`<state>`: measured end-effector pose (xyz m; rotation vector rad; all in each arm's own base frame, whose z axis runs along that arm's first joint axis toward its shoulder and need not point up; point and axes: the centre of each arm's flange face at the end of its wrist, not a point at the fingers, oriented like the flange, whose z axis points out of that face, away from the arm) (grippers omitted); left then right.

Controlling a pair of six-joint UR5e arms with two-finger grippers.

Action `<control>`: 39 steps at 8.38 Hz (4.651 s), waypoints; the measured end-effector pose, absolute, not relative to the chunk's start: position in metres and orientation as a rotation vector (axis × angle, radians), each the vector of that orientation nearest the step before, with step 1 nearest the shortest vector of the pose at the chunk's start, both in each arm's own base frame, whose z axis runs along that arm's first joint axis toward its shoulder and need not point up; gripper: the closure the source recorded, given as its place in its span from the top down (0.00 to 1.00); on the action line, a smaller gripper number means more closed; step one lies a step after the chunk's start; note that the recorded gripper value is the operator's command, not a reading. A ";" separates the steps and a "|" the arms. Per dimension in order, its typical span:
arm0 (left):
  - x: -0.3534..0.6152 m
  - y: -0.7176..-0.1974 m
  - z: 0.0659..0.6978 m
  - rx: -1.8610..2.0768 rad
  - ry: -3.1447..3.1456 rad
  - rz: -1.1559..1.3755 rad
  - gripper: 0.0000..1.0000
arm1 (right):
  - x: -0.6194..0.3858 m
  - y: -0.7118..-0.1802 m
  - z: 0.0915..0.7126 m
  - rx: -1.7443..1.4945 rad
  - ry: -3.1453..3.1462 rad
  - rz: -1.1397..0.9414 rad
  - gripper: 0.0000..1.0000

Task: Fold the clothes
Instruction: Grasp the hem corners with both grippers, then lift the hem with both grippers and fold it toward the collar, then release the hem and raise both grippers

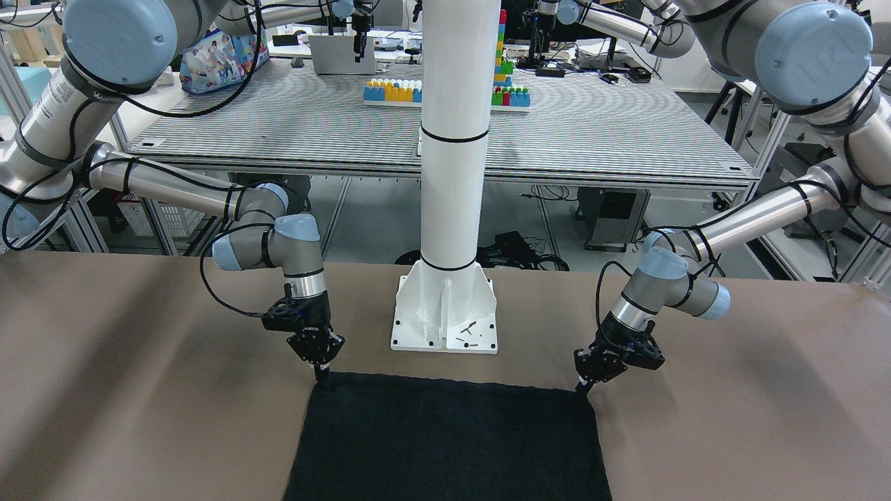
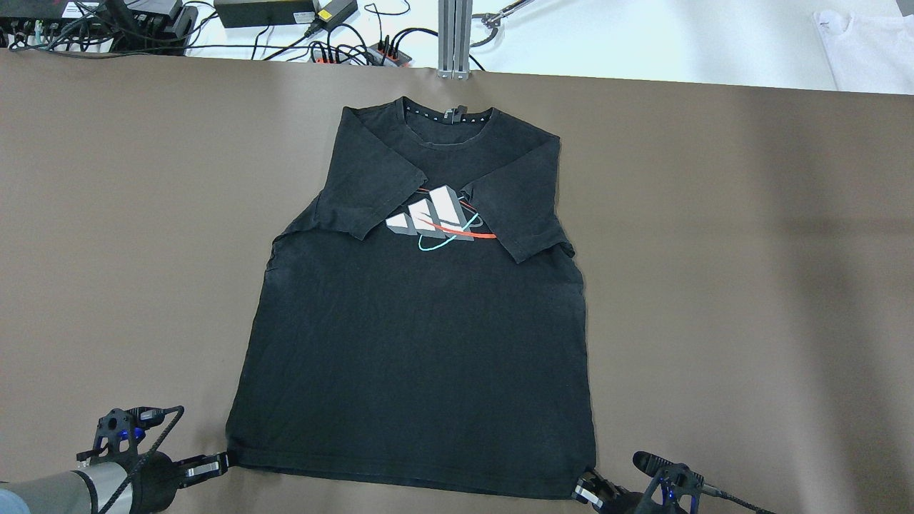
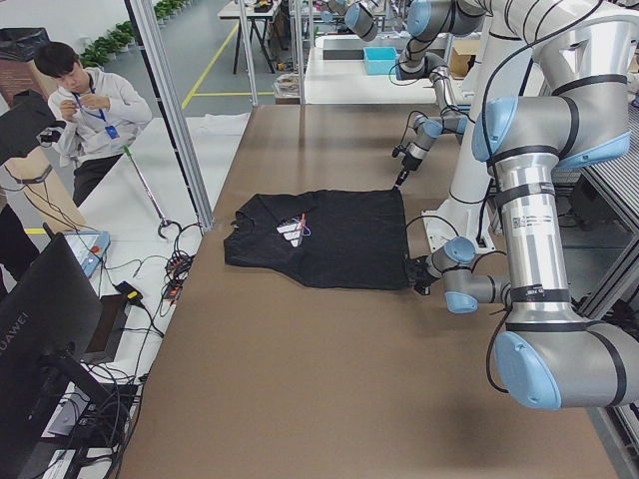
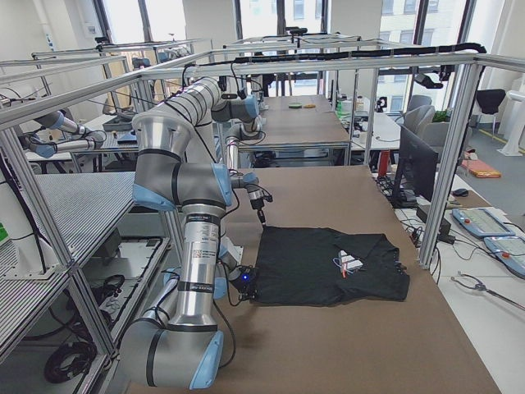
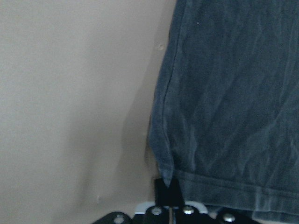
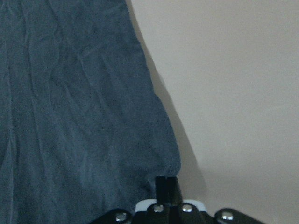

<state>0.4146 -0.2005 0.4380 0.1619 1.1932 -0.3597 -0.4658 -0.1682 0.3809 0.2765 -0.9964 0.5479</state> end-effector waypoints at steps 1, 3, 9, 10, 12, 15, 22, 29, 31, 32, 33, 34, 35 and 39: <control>0.409 -0.201 0.426 0.159 1.214 -0.361 0.00 | -0.464 -0.169 0.378 0.274 -1.002 0.549 0.00; 0.386 -0.210 0.386 0.147 1.255 -0.370 0.00 | -0.447 -0.181 0.352 0.235 -1.041 0.549 0.00; 0.292 -0.310 0.237 0.014 1.215 -0.335 0.00 | -0.367 -0.280 0.282 0.177 -1.054 0.419 0.00; 0.279 -0.323 0.220 -0.013 1.219 -0.297 0.00 | -0.362 -0.290 0.256 0.156 -1.036 0.379 0.00; 0.258 -0.317 0.202 -0.079 1.242 -0.201 0.00 | -0.358 -0.262 0.221 0.076 -1.034 0.259 0.00; 0.253 -0.249 0.205 -0.205 1.233 -0.044 0.00 | -0.344 -0.169 0.219 -0.052 -1.032 0.045 0.00; 0.262 -0.267 0.211 -0.161 1.214 -0.094 0.00 | -0.318 -0.168 0.217 -0.013 -1.014 0.065 0.00; 0.276 -0.417 0.237 0.011 1.121 -0.392 0.00 | -0.349 -0.334 0.237 0.173 -0.916 0.307 0.00; 0.288 -0.453 0.237 0.036 1.098 -0.433 0.00 | -0.356 -0.371 0.238 0.208 -0.890 0.331 0.00; 0.294 -0.472 0.236 0.050 1.086 -0.450 0.00 | -0.357 -0.390 0.238 0.223 -0.875 0.345 0.00; 0.299 -0.495 0.235 0.064 1.071 -0.465 0.00 | -0.356 -0.408 0.240 0.239 -0.858 0.357 0.00; 0.303 -0.516 0.237 0.073 1.052 -0.478 0.00 | -0.356 -0.427 0.244 0.250 -0.836 0.371 0.00; 0.307 -0.536 0.242 0.083 1.029 -0.484 0.00 | -0.360 -0.448 0.247 0.256 -0.814 0.387 0.00; 0.358 -0.617 0.273 0.122 0.911 -0.485 0.00 | -0.409 -0.516 0.275 0.253 -0.741 0.387 0.00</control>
